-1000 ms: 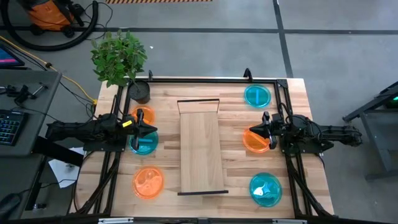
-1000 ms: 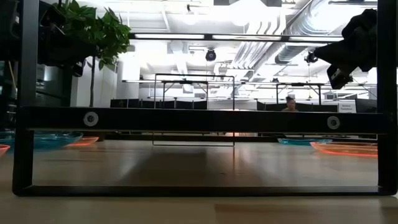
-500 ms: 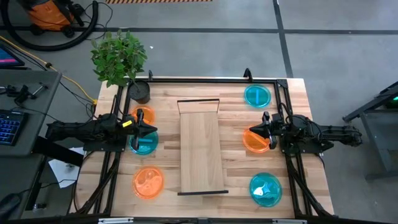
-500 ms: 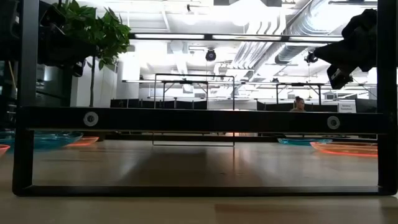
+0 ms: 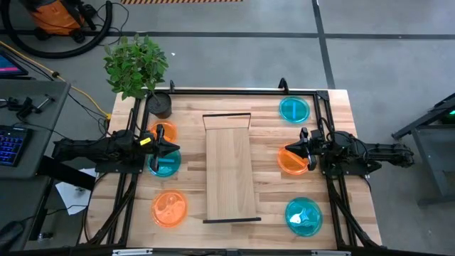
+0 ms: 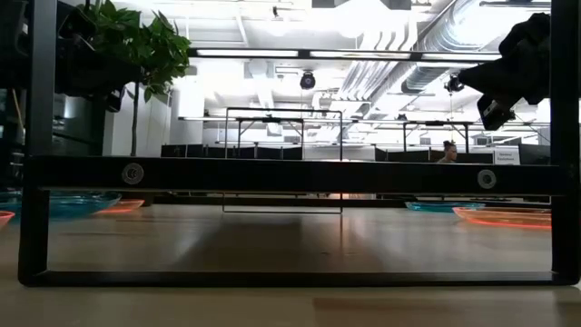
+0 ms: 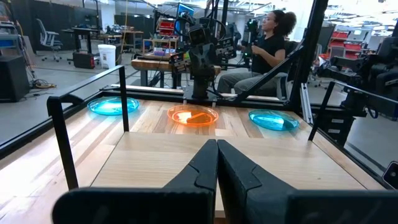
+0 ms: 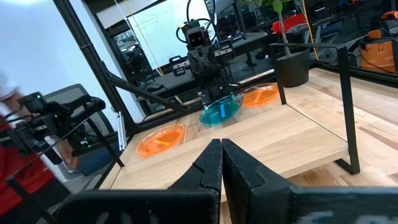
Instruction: Place and stack plates onto a shelf
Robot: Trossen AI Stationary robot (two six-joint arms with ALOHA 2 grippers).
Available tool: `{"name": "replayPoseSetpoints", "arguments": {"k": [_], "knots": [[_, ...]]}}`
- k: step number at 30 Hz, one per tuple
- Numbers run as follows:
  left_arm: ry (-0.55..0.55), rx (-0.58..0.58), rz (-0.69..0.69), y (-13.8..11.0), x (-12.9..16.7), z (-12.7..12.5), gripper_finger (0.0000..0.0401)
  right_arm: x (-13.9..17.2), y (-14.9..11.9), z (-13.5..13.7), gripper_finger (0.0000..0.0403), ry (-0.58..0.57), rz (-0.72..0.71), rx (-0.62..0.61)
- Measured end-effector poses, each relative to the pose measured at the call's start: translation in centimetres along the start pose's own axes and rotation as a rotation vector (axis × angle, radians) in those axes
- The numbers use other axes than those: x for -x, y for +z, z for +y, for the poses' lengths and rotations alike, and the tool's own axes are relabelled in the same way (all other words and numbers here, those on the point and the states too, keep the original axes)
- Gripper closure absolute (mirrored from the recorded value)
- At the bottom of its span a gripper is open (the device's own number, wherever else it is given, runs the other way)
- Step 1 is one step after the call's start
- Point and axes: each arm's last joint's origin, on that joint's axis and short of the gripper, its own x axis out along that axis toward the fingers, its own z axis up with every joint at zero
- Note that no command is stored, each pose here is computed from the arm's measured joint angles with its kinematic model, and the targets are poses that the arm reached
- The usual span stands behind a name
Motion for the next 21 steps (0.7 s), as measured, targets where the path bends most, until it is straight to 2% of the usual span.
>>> {"name": "replayPoseSetpoints", "arguments": {"k": [18,19,21], "knots": [[0.000,0.000,0.000,0.0,0.0,0.0,0.0401,0.0,0.0,0.0,0.0402,-0.001,-0.002,0.024],[0.000,0.000,0.000,0.0,0.0,0.0,0.0401,0.0,0.1,0.0,0.0402,-0.004,-0.011,0.029],[0.000,0.000,0.000,0.0,0.0,0.0,0.0401,0.0,1.0,0.2,0.0402,-0.018,-0.121,-0.001]]}}
